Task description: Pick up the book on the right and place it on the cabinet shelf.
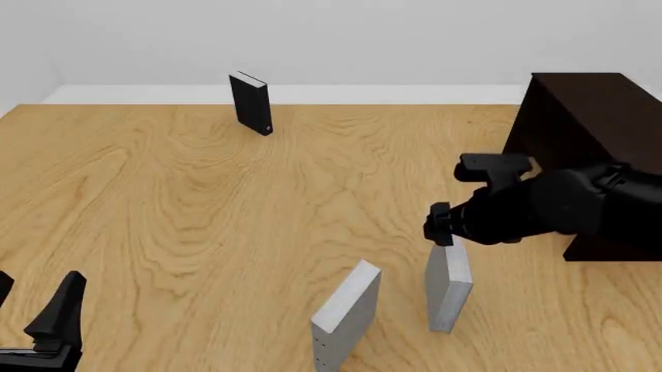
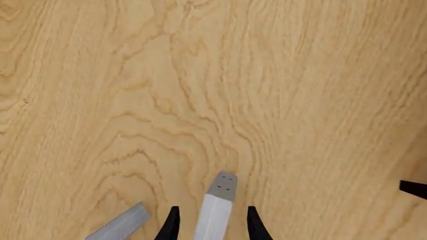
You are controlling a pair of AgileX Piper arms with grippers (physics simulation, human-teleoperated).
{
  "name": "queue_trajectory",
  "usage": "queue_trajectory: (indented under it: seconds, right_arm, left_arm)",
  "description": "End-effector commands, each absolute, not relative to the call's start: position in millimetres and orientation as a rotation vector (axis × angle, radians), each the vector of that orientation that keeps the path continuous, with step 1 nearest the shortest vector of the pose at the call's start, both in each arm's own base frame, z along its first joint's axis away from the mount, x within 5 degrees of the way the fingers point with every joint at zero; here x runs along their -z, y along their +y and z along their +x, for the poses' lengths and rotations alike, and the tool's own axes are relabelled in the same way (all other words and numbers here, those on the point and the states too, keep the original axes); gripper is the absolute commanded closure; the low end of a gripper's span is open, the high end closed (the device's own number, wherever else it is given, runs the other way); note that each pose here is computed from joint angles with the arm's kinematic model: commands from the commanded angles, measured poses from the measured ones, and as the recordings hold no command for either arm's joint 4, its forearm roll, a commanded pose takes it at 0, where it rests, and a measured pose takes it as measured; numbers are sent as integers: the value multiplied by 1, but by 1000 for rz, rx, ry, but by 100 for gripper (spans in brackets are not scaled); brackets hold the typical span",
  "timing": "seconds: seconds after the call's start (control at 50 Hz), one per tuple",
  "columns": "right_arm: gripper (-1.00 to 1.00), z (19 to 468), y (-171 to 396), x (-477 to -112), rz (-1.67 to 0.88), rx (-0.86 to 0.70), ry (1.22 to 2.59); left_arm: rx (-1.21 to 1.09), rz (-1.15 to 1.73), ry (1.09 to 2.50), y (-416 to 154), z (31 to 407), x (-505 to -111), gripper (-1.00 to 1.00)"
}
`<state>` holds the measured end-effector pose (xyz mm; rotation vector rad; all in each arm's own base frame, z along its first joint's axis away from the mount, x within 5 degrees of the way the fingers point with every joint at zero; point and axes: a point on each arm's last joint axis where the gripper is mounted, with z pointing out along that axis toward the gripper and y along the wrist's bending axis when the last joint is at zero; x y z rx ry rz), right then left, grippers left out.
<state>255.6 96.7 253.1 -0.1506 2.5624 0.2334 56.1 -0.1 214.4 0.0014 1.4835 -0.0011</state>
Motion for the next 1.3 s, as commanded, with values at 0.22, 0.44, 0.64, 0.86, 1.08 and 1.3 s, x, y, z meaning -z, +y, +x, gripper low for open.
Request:
queue_trajectory:
  seconds: [0.22,0.44,0.64,0.86,1.08,1.3]
  right_arm:
    - [-100,262,96,-240,-143,-227,2570]
    - [-100,263,99,-231,-136,-231,2579]
    - [100,262,103,-233,-155,-239,2576]
    - [100,265,94,-253,-164,-218,2550]
    - [100,263,89,-282,-243,-189,2507]
    - [100,263,87,-315,-319,-169,2419]
  left_arm:
    - [1,1,1484,0,56,-214,-100]
    - [1,1,1484,0,56,-214,-100]
    - [1,2,1484,0,56,-215,-100]
    - [1,2,1484,0,56,-215,-100]
    - [1,2,1484,0,56,-215,-100]
    - [1,2,1484,0,56,-215,-100]
